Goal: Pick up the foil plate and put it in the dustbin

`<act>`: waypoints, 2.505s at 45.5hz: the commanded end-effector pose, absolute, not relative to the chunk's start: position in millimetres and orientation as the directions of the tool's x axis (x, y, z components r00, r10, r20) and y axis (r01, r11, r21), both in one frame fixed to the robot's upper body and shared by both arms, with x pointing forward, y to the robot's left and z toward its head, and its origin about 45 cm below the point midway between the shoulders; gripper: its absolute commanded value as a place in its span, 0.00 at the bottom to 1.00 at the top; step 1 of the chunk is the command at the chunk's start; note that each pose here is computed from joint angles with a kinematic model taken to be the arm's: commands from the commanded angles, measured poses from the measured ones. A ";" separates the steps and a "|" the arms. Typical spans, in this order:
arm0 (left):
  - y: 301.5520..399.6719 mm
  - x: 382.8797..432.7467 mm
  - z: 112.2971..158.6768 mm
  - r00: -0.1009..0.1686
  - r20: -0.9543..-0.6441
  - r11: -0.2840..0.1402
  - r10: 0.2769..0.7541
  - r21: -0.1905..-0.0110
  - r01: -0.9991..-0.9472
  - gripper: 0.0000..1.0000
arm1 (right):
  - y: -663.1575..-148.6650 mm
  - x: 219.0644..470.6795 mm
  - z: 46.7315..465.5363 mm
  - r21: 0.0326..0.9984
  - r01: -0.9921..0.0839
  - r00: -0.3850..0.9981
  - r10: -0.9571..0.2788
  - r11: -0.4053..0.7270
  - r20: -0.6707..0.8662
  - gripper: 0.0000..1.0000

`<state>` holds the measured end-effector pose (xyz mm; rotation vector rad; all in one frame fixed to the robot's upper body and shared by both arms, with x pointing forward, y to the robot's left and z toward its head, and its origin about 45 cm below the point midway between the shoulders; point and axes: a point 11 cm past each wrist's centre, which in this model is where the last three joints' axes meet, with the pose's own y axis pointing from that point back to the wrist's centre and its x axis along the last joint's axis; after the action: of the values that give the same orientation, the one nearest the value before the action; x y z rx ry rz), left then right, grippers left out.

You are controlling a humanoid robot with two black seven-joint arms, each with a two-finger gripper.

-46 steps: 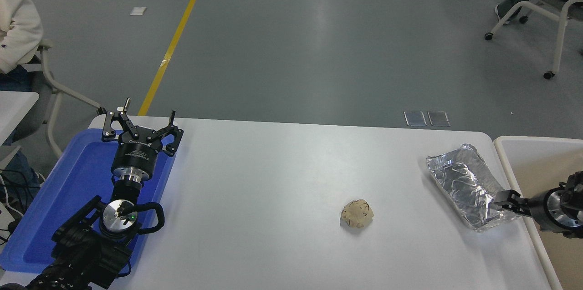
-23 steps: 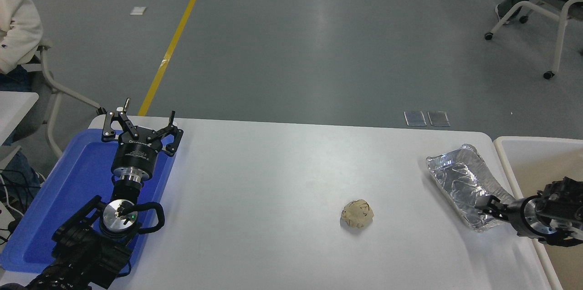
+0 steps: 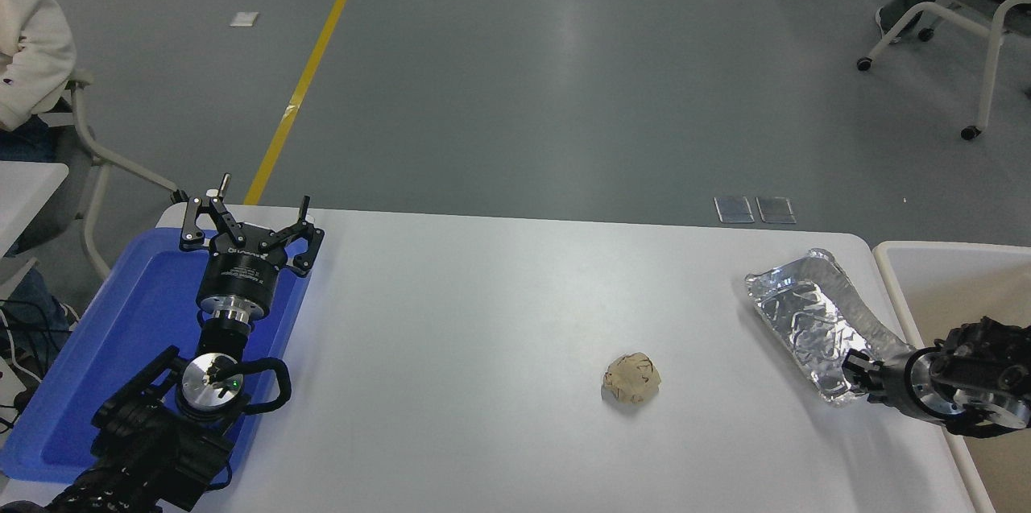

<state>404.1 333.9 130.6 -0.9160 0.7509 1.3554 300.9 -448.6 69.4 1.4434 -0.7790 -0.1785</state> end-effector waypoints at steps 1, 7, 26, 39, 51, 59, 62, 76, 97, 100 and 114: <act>333.9 404.1 130.6 0.091 -0.877 -0.014 0.472 -0.110 -0.994 1.00 | -447.9 302.0 70.9 0.926 -0.344 0.741 -0.561 0.156 0.370 0.00; 333.8 404.1 130.6 0.091 -0.876 -0.013 0.474 -0.110 -0.994 1.00 | -449.8 303.6 75.5 0.925 -0.348 0.738 -0.563 0.156 0.372 0.00; 333.2 404.2 131.0 0.094 -0.876 -0.009 0.474 -0.112 -0.994 1.00 | -474.8 308.7 137.7 0.911 -0.377 0.726 -0.558 0.166 0.402 0.00; 333.2 404.2 131.0 0.094 -0.876 -0.009 0.474 -0.112 -0.994 1.00 | -491.2 310.7 210.2 0.890 -0.404 0.733 -0.509 0.210 0.452 0.00; 333.2 404.2 131.0 0.094 -0.876 -0.009 0.474 -0.112 -0.994 1.00 | -485.2 313.9 267.6 0.868 -0.437 0.741 -0.452 0.237 0.497 0.00; 333.2 404.2 131.0 0.094 -0.876 -0.009 0.474 -0.112 -0.994 1.00 | -483.9 312.1 301.7 0.852 -0.456 0.739 -0.424 0.258 0.524 0.00; 333.2 404.2 131.0 0.094 -0.876 -0.009 0.474 -0.112 -0.994 1.00 | -486.1 311.6 312.7 0.843 -0.464 0.734 -0.415 0.271 0.537 0.00; 333.2 404.2 131.0 0.094 -0.876 -0.009 0.474 -0.112 -0.994 1.00 | -486.3 306.4 347.7 0.828 -0.477 0.728 -0.396 0.295 0.560 0.00; 333.2 404.2 131.0 0.094 -0.876 -0.009 0.474 -0.112 -0.994 1.00 | -479.5 308.9 378.8 0.814 -0.500 0.726 -0.369 0.297 0.581 0.00; 333.4 404.2 130.9 0.093 -0.876 -0.011 0.473 -0.111 -0.994 1.00 | -481.7 306.9 377.5 0.816 -0.495 0.726 -0.373 0.299 0.577 0.00; 333.8 404.1 130.5 0.091 -0.877 -0.012 0.472 -0.110 -0.994 1.00 | -518.1 298.0 372.1 0.795 -0.503 0.699 -0.381 0.339 0.605 0.00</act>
<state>404.1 333.5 130.7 -0.9139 0.7511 1.3531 303.5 -491.8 372.7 1.3063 -0.8287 0.0865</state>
